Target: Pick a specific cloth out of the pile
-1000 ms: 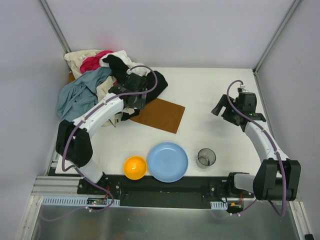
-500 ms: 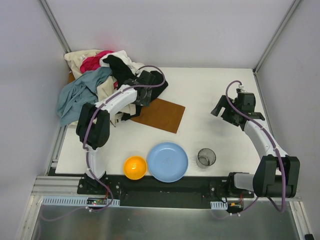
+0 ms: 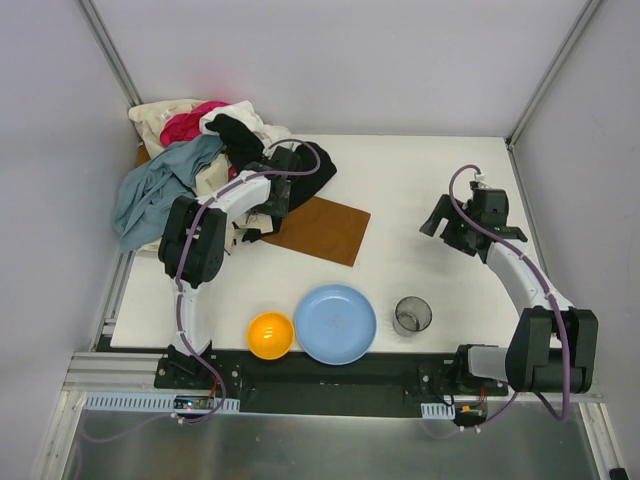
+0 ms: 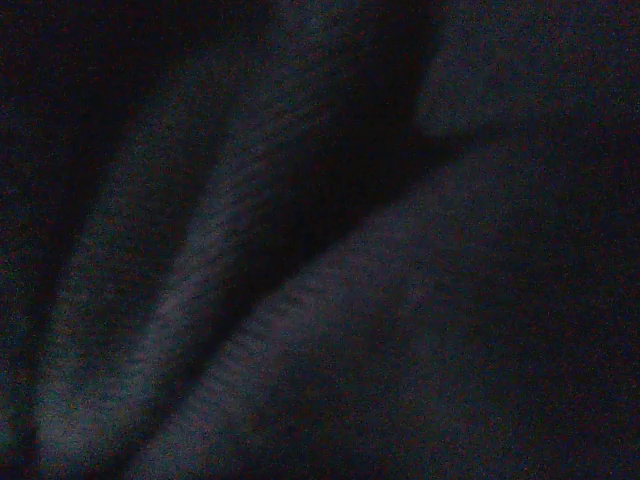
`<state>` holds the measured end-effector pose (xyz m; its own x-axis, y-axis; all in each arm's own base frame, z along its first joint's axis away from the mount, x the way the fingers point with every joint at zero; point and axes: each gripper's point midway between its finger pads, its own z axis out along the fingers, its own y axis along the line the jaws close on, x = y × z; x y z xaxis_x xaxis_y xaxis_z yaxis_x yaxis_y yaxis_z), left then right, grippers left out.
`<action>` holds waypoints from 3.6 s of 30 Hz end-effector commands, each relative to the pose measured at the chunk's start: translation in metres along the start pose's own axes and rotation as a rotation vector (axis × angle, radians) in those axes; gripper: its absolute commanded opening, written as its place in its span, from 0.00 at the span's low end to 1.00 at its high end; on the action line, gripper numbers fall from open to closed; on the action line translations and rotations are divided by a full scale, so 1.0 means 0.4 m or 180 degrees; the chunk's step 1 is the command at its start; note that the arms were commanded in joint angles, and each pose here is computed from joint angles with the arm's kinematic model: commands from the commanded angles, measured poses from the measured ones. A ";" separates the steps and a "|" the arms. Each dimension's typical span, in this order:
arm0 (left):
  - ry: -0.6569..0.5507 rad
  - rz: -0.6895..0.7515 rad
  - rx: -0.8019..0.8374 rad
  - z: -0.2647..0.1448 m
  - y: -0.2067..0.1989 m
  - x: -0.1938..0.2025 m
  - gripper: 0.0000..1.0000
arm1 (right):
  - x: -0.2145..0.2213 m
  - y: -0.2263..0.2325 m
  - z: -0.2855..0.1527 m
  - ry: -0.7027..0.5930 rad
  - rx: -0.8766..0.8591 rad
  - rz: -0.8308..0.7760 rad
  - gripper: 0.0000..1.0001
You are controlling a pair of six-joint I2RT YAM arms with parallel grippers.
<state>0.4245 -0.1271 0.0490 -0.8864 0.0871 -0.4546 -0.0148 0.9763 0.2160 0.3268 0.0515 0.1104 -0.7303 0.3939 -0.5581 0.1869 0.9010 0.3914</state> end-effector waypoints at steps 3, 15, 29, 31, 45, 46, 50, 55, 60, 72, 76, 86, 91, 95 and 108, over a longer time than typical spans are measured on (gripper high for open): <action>0.0152 -0.0071 0.0135 0.017 -0.005 0.042 0.34 | 0.000 0.021 0.008 0.0007 -0.0122 -0.0002 0.96; -0.0383 -0.0115 0.0369 -0.138 0.027 -0.076 0.00 | -0.014 0.048 -0.005 -0.0048 -0.0202 -0.0091 0.96; -0.1420 -0.0556 0.1132 -0.436 0.131 -0.339 0.00 | -0.017 0.052 -0.013 -0.0052 -0.0175 -0.0162 0.96; -0.1584 -0.0769 0.1159 -0.473 0.201 -0.381 0.00 | -0.018 0.054 -0.015 -0.0048 -0.0182 -0.0171 0.96; -0.1596 -0.2310 -0.0388 -0.437 0.718 -0.294 0.00 | -0.011 0.055 -0.002 0.0006 -0.0180 -0.0234 0.96; -0.1498 -0.2402 -0.0477 -0.415 0.734 -0.267 0.00 | -0.010 0.057 0.000 0.0014 -0.0186 -0.0236 0.96; -0.1004 -0.2615 -0.0626 -0.298 0.748 -0.153 0.00 | -0.007 0.061 0.010 0.0054 -0.0200 -0.0242 0.96; -0.0304 -0.2679 -0.0569 -0.117 0.688 -0.042 0.00 | 0.000 0.076 0.024 0.0129 -0.0246 -0.0252 0.96; 0.0346 -0.2850 -0.0338 0.047 0.636 0.045 0.00 | 0.005 0.078 0.025 0.0162 -0.0245 -0.0304 0.96; 0.0368 -0.2885 0.0030 0.032 0.602 0.048 0.26 | 0.010 0.084 0.022 0.0215 -0.0241 -0.0384 0.96; -0.0057 -0.2884 0.0153 -0.067 0.608 0.018 0.76 | 0.012 0.091 0.018 0.0196 -0.0274 -0.0394 0.96; -0.0529 -0.2880 0.0824 -0.256 0.517 0.046 0.99 | 0.008 0.107 -0.003 0.0167 -0.0320 -0.0478 0.96; -0.0753 -0.2927 0.1058 -0.327 0.472 0.098 0.99 | 0.018 0.114 -0.005 0.0182 -0.0358 -0.0492 0.96; -0.0772 -0.3099 0.1412 -0.332 0.405 0.151 0.99 | 0.039 0.113 0.005 0.0235 -0.0365 -0.0471 0.96; -0.0422 -0.3325 0.2025 -0.243 0.242 0.197 0.99 | 0.070 0.125 0.009 0.0298 -0.0425 -0.0491 0.96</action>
<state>0.2860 -0.0259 0.1072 -0.5339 -0.8037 -0.2629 -0.5046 0.5523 -0.6636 0.3188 0.1044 0.1015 -0.8201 0.2310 -0.5236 0.0102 0.9207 0.3902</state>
